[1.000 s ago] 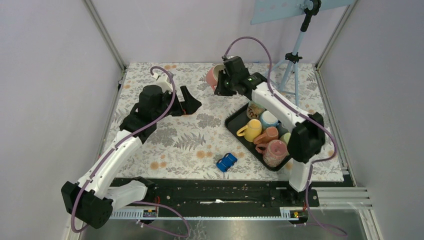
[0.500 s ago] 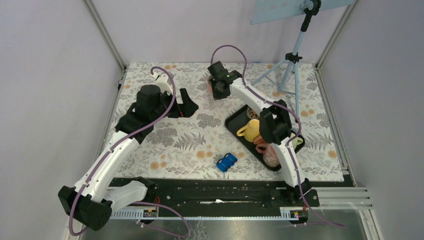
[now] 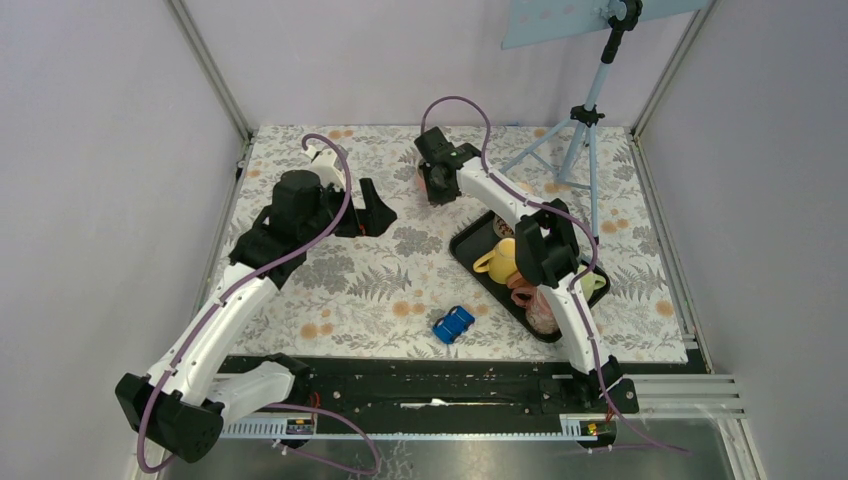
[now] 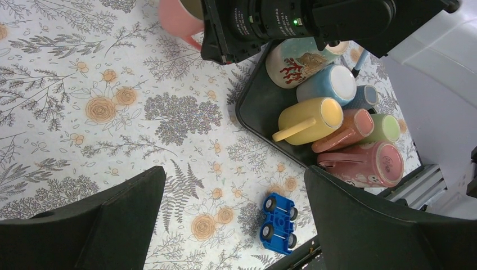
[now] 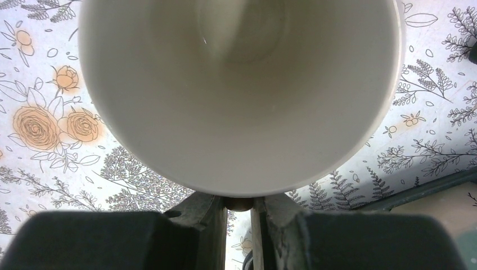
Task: Turn the mug right side up
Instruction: Place the cup at the center of the board.
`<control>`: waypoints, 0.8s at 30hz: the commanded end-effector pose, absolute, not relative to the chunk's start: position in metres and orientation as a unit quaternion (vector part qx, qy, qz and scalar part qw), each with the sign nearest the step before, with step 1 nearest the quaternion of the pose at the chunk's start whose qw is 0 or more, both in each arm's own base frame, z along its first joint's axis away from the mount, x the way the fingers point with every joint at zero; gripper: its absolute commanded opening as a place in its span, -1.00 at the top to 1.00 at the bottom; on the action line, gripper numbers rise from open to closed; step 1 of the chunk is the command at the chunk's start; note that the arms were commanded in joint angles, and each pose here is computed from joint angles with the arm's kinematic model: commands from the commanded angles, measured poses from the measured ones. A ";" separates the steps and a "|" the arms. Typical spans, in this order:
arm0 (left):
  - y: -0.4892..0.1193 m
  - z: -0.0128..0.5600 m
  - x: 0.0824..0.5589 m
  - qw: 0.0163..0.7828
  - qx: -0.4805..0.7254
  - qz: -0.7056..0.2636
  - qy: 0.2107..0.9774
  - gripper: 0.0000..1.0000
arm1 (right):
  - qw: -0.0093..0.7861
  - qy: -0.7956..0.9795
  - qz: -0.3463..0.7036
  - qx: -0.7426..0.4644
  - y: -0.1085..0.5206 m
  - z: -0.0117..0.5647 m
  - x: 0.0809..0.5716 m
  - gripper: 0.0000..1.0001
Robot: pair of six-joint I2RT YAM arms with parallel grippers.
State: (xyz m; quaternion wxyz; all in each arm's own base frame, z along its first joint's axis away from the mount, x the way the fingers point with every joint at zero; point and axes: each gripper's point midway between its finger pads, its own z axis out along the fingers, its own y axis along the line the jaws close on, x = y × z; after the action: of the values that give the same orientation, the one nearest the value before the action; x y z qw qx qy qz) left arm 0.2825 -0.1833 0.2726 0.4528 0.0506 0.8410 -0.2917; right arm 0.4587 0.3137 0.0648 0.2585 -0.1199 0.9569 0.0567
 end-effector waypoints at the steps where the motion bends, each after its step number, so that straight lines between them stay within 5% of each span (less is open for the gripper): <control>1: -0.186 0.288 0.283 0.472 0.064 -0.304 0.825 -0.97 | 0.297 0.946 0.056 -0.117 0.320 0.091 0.472 1.00; 8: -0.186 0.287 0.282 0.472 0.066 -0.304 0.825 -0.98 | 0.289 0.949 0.054 -0.114 0.320 0.085 0.470 0.99; 18: -0.188 0.287 0.282 0.469 0.069 -0.307 0.825 -0.97 | 0.287 0.950 0.062 -0.109 0.323 0.090 0.470 0.13; 24: -0.189 0.285 0.282 0.468 0.072 -0.310 0.824 -0.98 | 0.288 0.950 0.063 -0.106 0.323 0.095 0.468 -0.08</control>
State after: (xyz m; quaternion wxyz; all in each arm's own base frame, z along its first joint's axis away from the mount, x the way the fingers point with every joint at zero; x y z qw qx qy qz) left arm 0.2802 -0.1860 0.2731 0.4495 0.0581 0.8398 -0.2988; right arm 0.4663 0.3184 0.0756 0.2687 -0.1103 0.9550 0.0608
